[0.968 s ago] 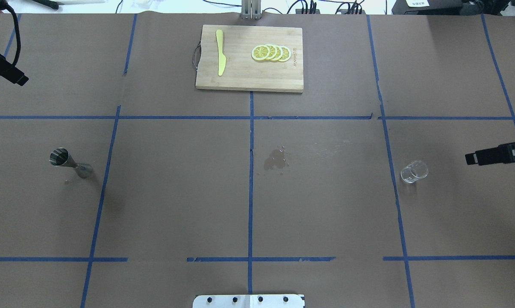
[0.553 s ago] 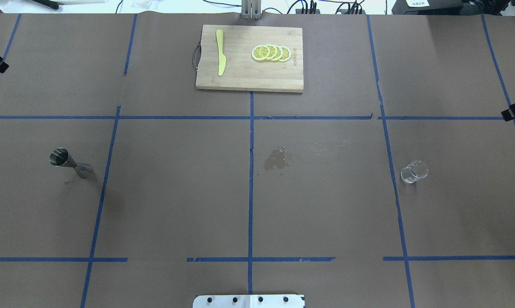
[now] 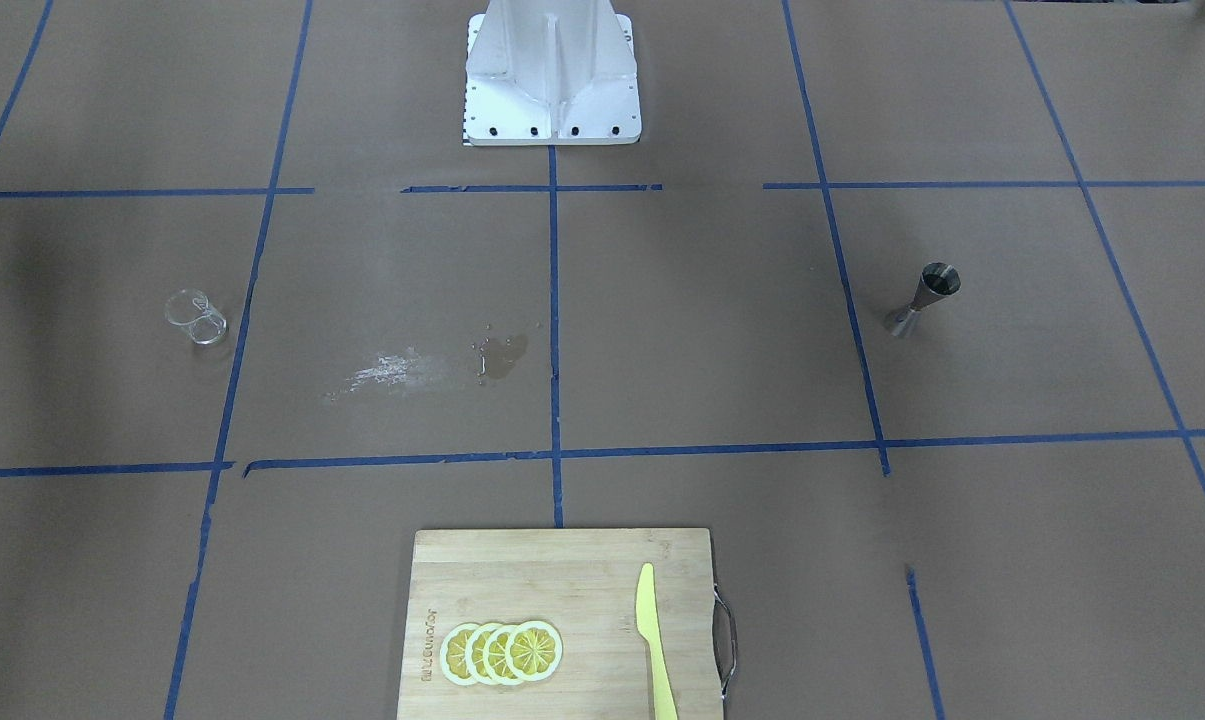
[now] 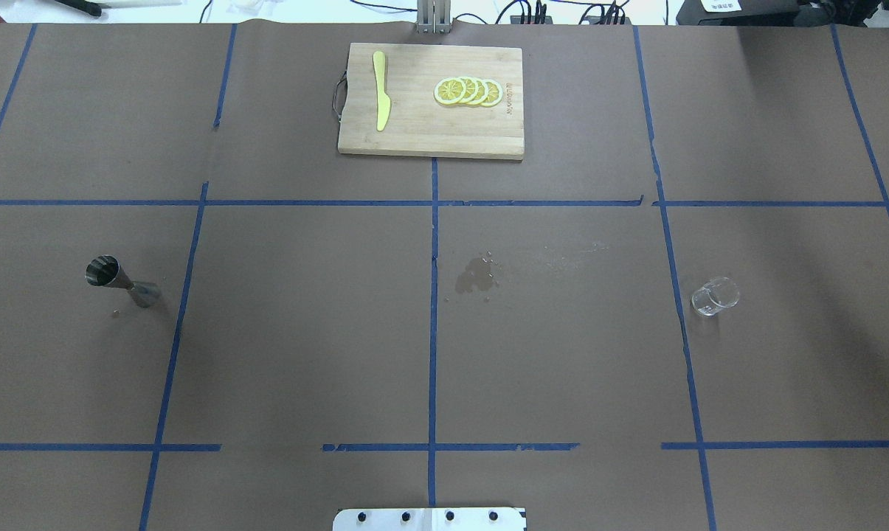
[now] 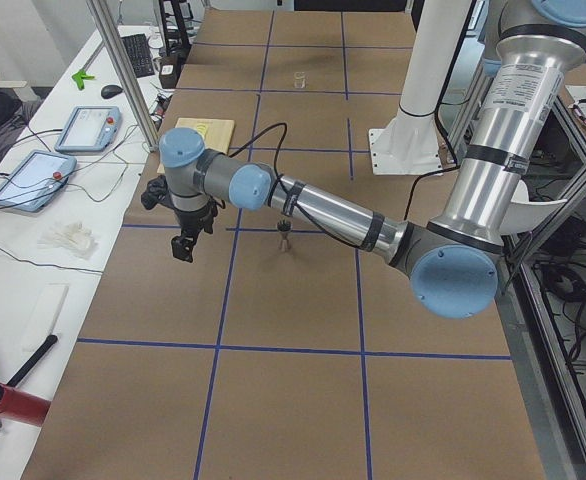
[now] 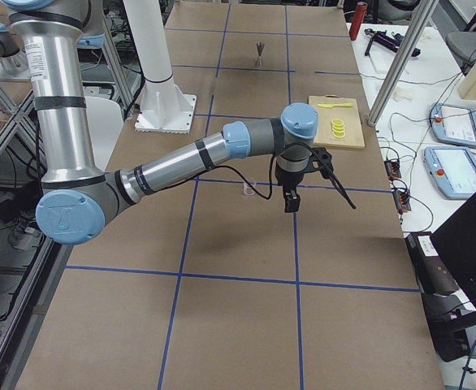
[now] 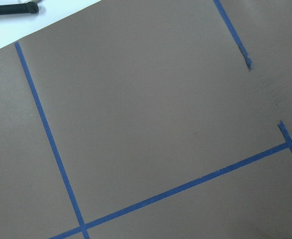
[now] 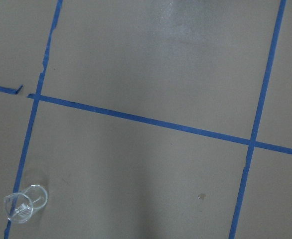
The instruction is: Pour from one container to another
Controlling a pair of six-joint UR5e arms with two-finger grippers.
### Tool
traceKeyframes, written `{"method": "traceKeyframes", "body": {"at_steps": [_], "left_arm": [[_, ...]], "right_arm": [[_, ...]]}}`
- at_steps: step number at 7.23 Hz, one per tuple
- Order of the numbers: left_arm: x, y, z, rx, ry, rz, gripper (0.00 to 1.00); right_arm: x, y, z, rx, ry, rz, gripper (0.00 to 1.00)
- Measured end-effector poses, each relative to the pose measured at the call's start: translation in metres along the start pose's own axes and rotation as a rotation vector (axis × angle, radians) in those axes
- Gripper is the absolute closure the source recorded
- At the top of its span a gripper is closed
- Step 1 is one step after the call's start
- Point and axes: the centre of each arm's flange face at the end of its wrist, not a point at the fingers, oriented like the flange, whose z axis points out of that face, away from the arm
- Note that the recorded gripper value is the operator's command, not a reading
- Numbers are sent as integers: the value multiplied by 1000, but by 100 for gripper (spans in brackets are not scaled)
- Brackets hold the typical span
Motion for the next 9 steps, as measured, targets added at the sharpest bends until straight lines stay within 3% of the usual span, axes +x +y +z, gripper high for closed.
{"method": "traceKeyframes", "body": {"at_steps": [2, 4, 7, 9], "left_arm": [[-59, 49, 9, 5, 10, -89, 0], [-87, 96, 21, -18, 2, -149, 0], [-96, 113, 31, -41, 1, -177, 0], [-96, 115, 32, -42, 2, -177, 0]], "right_arm": [[22, 4, 16, -34, 6, 87, 0], [31, 1, 22, -29, 9, 145, 0], [68, 20, 12, 10, 6, 212, 0], [107, 39, 28, 54, 6, 222, 0]]}}
